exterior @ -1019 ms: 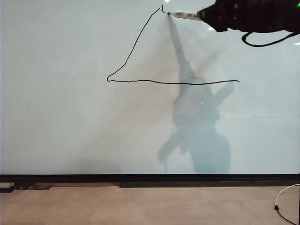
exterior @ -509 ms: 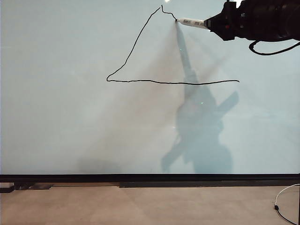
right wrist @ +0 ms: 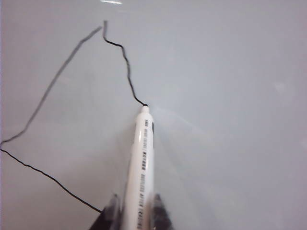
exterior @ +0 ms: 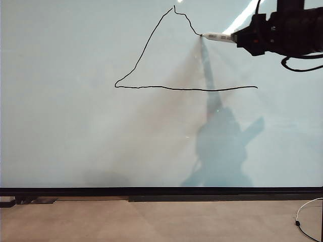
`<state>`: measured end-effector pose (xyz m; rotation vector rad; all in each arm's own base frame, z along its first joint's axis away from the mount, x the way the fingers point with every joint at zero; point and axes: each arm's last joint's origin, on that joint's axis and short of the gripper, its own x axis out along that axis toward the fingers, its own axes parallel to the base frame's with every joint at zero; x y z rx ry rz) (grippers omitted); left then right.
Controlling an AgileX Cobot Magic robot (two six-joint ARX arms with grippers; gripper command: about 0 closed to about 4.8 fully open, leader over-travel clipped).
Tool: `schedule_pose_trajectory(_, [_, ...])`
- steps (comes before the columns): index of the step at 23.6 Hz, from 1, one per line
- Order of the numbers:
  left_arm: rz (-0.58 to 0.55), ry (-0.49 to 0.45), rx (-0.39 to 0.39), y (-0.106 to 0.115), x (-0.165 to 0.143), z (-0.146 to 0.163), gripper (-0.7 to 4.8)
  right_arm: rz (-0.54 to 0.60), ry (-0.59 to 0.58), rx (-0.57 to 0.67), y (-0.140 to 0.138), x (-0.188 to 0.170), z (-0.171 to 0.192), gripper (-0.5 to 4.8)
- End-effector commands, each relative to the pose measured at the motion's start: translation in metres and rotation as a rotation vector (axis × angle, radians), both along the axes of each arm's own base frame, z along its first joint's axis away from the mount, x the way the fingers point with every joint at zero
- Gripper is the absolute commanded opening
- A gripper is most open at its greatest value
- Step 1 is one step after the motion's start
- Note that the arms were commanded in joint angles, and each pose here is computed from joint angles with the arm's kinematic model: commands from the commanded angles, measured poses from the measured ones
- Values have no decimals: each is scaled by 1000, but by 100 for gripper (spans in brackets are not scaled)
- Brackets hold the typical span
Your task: Pick up the pen on the shelf to the right of the whiteboard and draw a triangle.
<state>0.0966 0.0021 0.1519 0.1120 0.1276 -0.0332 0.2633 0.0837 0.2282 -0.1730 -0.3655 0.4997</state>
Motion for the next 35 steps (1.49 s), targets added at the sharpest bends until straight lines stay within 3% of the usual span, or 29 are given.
schedule_pose_trajectory(1, [-1, -10, 1, 0, 0, 2, -5, -23, -16, 10, -3, -1, 0, -2])
schedule_pose_trajectory(35, [-1, -10, 1, 0, 0, 2, -5, -158, 103, 31, -50, -22, -40, -2])
